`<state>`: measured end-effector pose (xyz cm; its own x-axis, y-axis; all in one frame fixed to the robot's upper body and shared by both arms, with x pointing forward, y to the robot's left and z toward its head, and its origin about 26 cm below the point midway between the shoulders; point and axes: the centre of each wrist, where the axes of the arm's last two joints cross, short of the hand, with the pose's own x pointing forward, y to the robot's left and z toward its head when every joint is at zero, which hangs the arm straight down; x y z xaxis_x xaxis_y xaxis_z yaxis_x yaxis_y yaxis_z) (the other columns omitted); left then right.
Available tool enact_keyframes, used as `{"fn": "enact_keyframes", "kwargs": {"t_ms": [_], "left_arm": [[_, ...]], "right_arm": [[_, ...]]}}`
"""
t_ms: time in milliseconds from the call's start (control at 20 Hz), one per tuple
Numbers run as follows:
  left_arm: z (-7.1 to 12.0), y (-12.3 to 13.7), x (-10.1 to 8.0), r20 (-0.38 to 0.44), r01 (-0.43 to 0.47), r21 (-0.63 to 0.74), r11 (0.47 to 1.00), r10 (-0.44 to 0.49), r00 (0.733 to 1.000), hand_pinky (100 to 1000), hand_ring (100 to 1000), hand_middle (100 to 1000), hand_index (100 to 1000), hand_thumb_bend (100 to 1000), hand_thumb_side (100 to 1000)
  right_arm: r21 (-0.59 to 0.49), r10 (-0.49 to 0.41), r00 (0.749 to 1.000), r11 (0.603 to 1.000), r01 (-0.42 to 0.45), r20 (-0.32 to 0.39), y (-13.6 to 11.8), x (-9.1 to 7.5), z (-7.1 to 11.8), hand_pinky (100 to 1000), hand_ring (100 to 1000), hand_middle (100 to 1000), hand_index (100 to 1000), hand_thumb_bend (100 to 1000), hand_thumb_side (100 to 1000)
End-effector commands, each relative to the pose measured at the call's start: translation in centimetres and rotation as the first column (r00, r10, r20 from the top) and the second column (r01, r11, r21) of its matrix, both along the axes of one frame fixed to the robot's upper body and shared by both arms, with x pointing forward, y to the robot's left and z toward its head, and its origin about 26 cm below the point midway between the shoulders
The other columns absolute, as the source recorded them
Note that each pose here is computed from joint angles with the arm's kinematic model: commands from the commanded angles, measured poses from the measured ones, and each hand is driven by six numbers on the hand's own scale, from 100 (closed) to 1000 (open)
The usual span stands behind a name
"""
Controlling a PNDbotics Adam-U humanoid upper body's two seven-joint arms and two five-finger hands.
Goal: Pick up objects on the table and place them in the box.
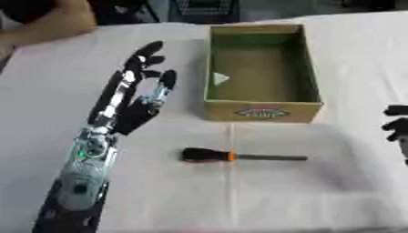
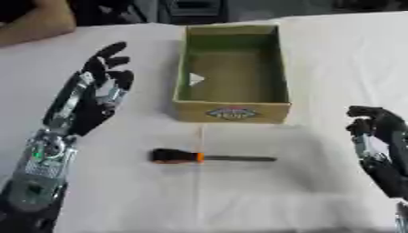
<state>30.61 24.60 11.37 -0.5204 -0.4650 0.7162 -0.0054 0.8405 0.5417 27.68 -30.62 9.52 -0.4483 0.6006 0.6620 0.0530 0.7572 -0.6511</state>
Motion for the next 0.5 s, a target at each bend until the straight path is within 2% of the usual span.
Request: {"fn": "enact_keyframes", "kwargs": {"t_ms": [50,500], "left_arm": [[0.69,0.02,-0.07,0.024,0.008,0.003,1.000,-0.008,1.000,797,903,963,995,359,739],[0.69,0.01,-0.07,0.024,0.009,0.005,1.000,-0.009,1.000,797,904,962,995,361,738]], "right_arm": [[-0.007,0.003,1.000,1.000,-0.003,0.026,-0.12,0.05,0.82,500,600,691,799,119,781],[-0.007,-0.002,1.000,1.000,0.002,0.026,-0.17,0.02,0.82,501,600,691,799,118,782]]}}
